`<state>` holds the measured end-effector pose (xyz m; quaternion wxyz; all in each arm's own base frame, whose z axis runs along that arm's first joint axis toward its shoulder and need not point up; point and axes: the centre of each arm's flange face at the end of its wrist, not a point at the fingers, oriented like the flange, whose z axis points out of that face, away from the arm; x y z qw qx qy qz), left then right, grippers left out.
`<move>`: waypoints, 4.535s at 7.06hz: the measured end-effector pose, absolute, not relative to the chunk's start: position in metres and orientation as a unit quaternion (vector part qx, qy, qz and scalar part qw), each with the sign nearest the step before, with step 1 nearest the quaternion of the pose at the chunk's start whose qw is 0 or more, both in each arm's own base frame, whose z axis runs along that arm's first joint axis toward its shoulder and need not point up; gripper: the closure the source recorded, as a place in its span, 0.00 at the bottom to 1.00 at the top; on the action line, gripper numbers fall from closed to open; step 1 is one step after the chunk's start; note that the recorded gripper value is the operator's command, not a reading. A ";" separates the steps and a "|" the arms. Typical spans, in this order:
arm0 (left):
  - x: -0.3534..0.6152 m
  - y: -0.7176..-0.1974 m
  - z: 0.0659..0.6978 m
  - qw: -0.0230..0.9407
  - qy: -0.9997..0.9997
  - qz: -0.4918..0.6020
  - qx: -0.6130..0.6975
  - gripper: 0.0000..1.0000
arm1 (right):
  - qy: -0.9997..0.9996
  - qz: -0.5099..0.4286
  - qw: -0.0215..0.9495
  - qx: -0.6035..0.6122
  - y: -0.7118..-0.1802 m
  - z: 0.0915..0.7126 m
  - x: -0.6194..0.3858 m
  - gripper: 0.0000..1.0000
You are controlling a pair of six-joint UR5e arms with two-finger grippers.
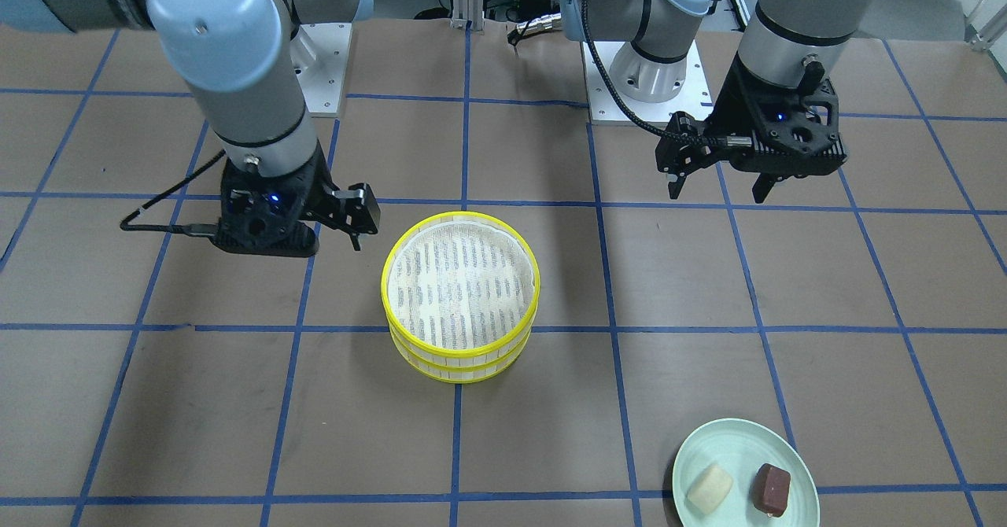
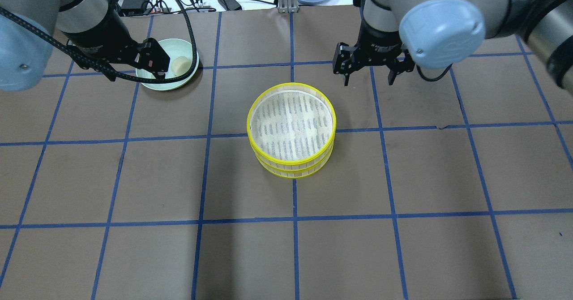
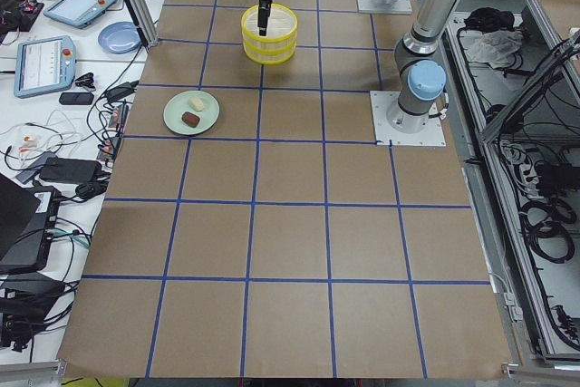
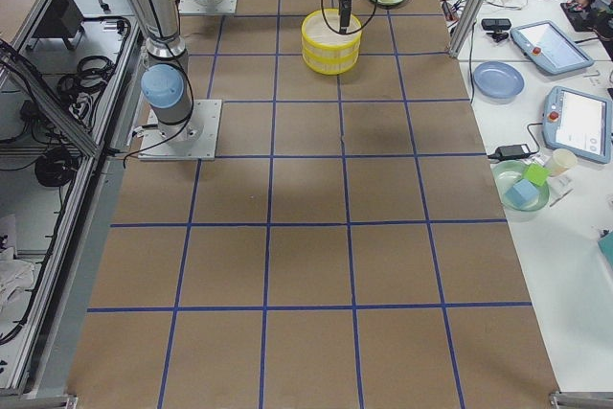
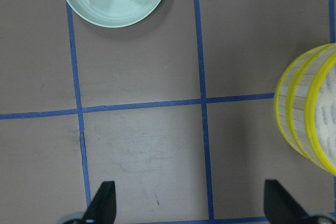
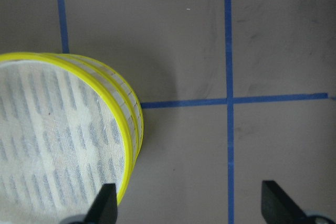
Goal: Place buns in different layers of steamer
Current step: 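Lower the right gripper onto the rim of the top steamer tier, then lift the top steamer tier with the right gripper and set it aside, then grasp the white bun on the green plate with the left gripper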
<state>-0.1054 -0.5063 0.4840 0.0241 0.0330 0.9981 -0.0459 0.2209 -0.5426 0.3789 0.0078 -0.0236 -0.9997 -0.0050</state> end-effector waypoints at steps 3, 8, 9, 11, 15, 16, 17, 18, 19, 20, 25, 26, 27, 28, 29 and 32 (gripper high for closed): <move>-0.105 -0.507 0.483 0.025 0.998 -0.044 0.033 0.00 | -0.999 -0.026 0.011 -0.027 -0.535 0.291 0.256 0.61; -0.088 -0.536 0.455 0.024 0.998 -0.042 0.032 0.00 | -0.999 -0.029 0.015 -0.020 -0.534 0.284 0.261 1.00; -0.080 -0.555 0.442 0.027 0.997 -0.059 0.038 0.00 | -0.999 -0.025 0.016 -0.021 -0.536 0.289 0.260 1.00; -0.062 -0.602 0.403 0.033 0.994 -0.099 0.033 0.00 | -0.999 -0.018 0.016 -0.030 -0.550 0.326 0.250 1.00; -0.043 -0.700 0.305 0.029 0.983 -0.172 0.057 0.00 | -0.997 -0.067 0.049 0.004 -0.570 0.384 0.110 1.00; -0.043 -0.717 0.279 0.019 0.977 -0.186 0.099 0.00 | -0.996 -0.073 0.048 0.009 -0.570 0.389 0.083 1.00; -0.042 -0.729 0.256 0.020 0.969 -0.196 0.152 0.00 | -0.996 -0.075 0.047 0.009 -0.569 0.392 0.070 1.00; -0.039 -0.736 0.239 0.031 0.955 -0.201 0.215 0.00 | -0.996 -0.075 0.046 0.009 -0.569 0.394 0.065 1.00; -0.033 -0.742 0.228 0.043 0.942 -0.202 0.265 0.04 | -0.996 -0.076 0.045 0.009 -0.568 0.394 0.063 1.00; -0.029 -0.746 0.221 0.051 0.931 -0.202 0.301 0.04 | -0.996 -0.076 0.044 0.009 -0.568 0.394 0.063 1.00; -0.023 -0.747 0.202 0.039 0.916 -0.191 0.351 0.17 | -0.996 -0.075 0.043 0.009 -0.567 0.396 0.064 1.00; -0.019 -0.746 0.198 0.036 0.918 -0.185 0.349 0.84 | -0.996 -0.075 0.043 0.009 -0.567 0.396 0.064 1.00; -0.015 -0.746 0.197 0.033 0.920 -0.181 0.346 1.00 | -0.996 -0.074 0.042 0.009 -0.567 0.396 0.064 1.00; -0.014 -0.745 0.196 0.031 0.922 -0.179 0.342 1.00 | -0.996 -0.075 0.042 0.009 -0.567 0.395 0.064 1.00; -0.013 -0.745 0.196 0.030 0.923 -0.178 0.339 1.00 | -0.996 -0.075 0.042 0.008 -0.566 0.395 0.064 1.00; -0.014 -0.745 0.210 0.025 0.925 -0.188 0.329 1.00 | -0.996 -0.076 0.042 0.007 -0.566 0.394 0.064 1.00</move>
